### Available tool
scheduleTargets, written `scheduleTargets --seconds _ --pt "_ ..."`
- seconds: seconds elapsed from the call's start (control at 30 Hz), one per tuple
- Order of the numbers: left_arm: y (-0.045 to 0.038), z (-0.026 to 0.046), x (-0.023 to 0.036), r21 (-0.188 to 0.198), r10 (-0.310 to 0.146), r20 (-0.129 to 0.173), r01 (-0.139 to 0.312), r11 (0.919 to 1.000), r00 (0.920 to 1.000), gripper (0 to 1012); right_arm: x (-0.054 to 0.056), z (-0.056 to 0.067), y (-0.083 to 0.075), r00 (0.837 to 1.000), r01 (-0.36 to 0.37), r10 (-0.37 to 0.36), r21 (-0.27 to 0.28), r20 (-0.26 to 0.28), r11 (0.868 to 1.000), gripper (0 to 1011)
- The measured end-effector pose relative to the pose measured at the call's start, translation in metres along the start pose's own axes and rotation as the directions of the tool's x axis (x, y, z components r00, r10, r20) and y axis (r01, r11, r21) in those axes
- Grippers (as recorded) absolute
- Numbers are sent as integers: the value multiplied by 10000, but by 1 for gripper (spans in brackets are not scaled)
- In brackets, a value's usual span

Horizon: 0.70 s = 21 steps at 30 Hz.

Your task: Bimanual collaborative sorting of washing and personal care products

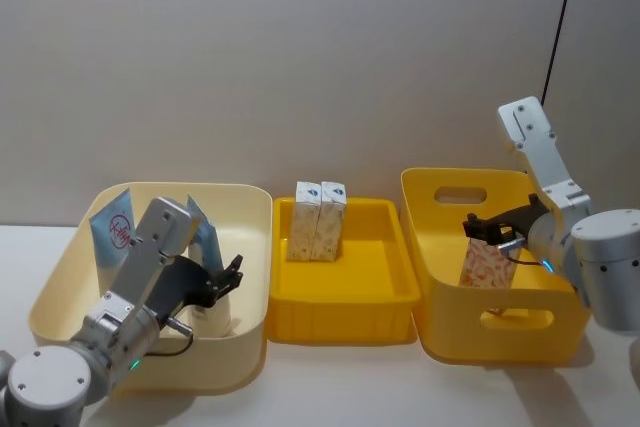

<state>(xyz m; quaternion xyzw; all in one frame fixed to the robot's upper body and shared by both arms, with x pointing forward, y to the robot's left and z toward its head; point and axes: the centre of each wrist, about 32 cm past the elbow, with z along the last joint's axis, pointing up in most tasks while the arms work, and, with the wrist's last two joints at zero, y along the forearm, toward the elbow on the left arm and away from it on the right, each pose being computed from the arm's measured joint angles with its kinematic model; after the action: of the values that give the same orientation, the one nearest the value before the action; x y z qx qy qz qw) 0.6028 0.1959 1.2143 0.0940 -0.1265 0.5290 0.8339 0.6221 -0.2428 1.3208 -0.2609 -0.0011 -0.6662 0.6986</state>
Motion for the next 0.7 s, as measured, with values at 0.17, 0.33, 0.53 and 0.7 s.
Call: scheduleTargets --seconds 0.17,0.33,0.53,0.7 --pt "-7 2 6 -8 10 4 -10 10000 10000 827 0 0 0 10000 0 0 0 -1 10000 1001" --pt "-11 2 11 -10 17 6 -17 10000 10000 666 0 0 0 10000 0 0 -1 0 10000 1001" --pt "-13 2 13 -11 20 8 -20 10000 10000 501 0 0 0 10000 -2 2 0 -1 10000 1001" --pt "-15 3 13 -17 16 6 -16 10000 10000 362 0 0 0 10000 -1 1 -1 -1 10000 1001"
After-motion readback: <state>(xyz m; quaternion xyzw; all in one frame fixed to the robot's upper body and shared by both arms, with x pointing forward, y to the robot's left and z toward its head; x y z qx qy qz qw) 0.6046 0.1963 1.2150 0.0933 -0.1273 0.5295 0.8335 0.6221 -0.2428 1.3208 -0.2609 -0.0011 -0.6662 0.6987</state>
